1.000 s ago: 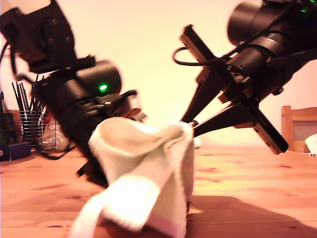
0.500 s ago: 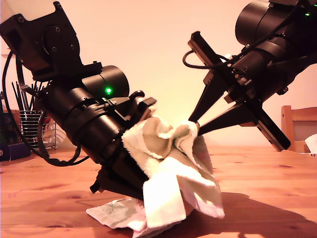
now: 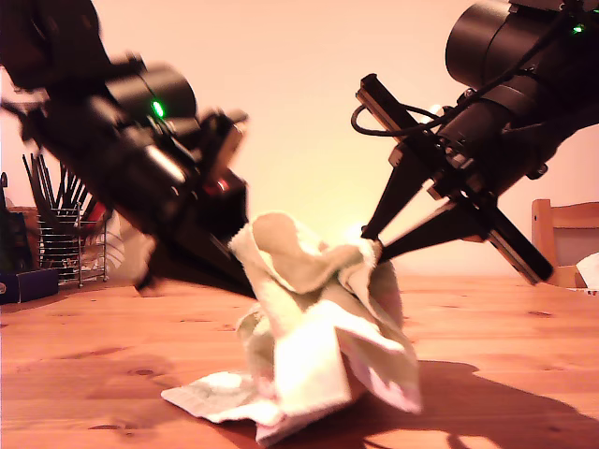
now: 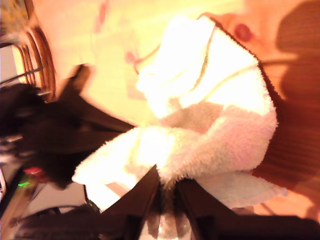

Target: Fold the tea towel in front of you. After folding it, place it to the right side.

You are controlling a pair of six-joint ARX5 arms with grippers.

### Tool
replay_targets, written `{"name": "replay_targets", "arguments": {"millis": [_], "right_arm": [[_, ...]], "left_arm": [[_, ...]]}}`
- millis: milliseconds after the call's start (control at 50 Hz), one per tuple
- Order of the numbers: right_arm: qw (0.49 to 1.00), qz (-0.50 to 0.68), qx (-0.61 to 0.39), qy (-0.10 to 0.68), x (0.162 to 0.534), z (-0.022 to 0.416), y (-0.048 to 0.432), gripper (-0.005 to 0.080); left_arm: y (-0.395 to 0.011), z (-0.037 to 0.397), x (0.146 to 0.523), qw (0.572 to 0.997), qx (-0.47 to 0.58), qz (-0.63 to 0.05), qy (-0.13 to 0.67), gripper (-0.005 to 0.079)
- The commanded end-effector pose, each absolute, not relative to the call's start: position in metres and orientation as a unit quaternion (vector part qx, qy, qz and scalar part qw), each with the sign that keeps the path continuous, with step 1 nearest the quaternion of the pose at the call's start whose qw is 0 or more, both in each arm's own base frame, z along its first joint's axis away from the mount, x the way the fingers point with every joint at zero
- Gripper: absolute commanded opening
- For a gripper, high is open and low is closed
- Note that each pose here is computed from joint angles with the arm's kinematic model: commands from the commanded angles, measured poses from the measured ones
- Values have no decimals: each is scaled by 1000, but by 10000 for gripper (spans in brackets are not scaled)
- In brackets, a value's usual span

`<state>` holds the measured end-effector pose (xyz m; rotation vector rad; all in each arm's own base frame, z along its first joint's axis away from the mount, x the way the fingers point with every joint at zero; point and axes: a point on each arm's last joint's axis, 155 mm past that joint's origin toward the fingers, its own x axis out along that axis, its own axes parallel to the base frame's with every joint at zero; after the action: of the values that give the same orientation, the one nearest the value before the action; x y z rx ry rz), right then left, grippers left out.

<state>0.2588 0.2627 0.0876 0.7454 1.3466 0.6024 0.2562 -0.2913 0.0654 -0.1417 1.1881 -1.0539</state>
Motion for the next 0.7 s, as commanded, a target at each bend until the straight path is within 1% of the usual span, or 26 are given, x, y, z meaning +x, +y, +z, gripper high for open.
{"name": "replay_targets", "arguments": {"millis": [0, 60, 160, 380, 540, 620, 660, 680], "right_arm": [[684, 266, 335, 591, 262, 89, 262, -12], [682, 258, 342, 593, 264, 88, 262, -11], [678, 250, 352, 595, 266, 85, 263, -12], [662, 230, 372, 608, 271, 70, 269, -12], [653, 232, 383, 611, 278, 63, 279, -8], [655, 238, 384, 606, 285, 65, 284, 29], [656, 241, 384, 603, 288, 67, 287, 63], [658, 244, 383, 601, 290, 68, 289, 95]], "left_arm": [[-280, 57, 258, 709, -48, -454, 537, -21], [-272, 54, 262, 719, -34, -440, 537, -21], [-263, 49, 264, 721, -25, -426, 546, -21], [-249, 40, 285, 757, 16, -382, 530, -21], [-250, 42, 290, 765, 18, -381, 520, -21], [-251, 43, 289, 763, 16, -383, 520, -21], [-253, 44, 288, 761, 13, -388, 520, -21], [-253, 44, 287, 759, 12, -390, 521, -21]]}}
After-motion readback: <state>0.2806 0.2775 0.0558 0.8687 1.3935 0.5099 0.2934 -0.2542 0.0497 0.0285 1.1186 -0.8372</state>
